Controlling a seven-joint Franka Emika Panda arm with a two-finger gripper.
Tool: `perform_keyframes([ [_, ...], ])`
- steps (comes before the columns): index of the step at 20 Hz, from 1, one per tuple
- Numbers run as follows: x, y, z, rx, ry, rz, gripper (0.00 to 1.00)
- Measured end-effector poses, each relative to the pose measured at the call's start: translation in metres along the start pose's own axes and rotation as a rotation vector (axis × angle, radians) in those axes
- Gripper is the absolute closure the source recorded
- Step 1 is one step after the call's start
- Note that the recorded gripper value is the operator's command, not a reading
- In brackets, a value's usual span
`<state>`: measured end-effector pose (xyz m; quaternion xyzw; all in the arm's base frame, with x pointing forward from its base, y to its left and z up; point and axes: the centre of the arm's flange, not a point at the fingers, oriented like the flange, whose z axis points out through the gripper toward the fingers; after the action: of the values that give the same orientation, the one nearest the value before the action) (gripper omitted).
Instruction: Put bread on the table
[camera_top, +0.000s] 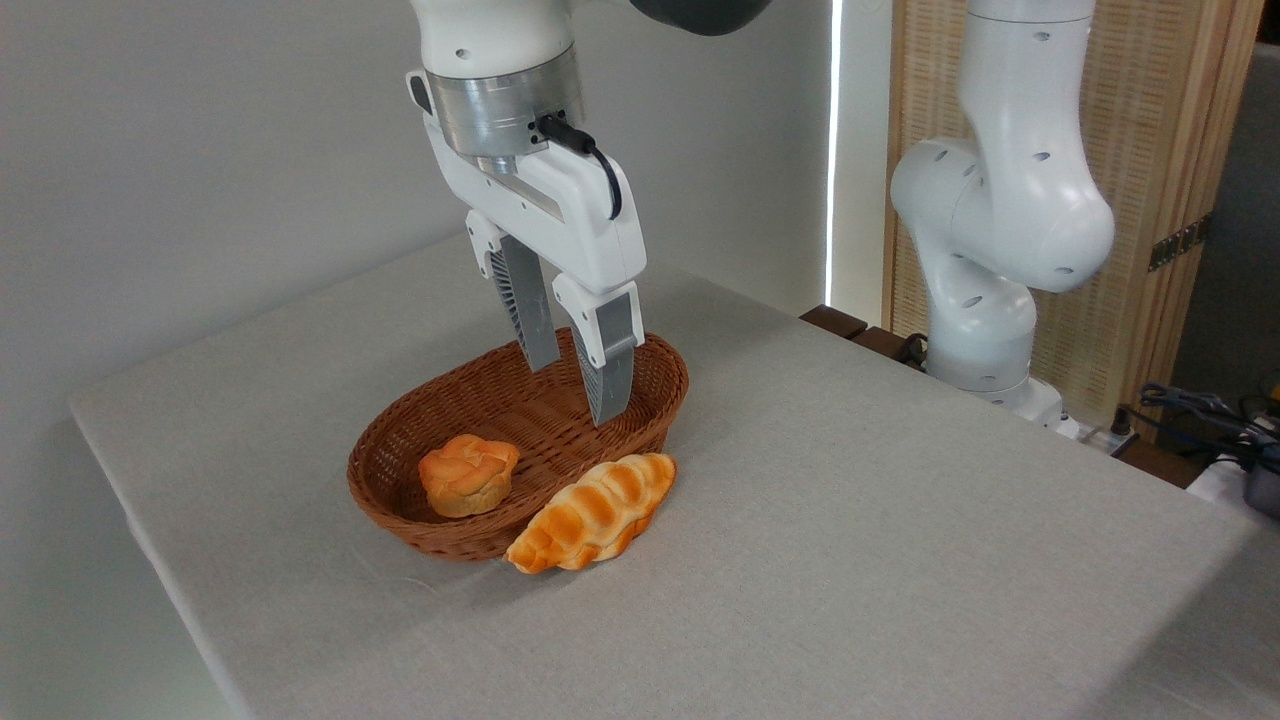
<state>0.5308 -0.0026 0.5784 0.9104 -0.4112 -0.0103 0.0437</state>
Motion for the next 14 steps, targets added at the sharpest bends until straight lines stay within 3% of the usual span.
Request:
perform_keyframes([
  [14,0.0031,0.0051,0.0044,-0.019,-0.019,0.013,0.00],
])
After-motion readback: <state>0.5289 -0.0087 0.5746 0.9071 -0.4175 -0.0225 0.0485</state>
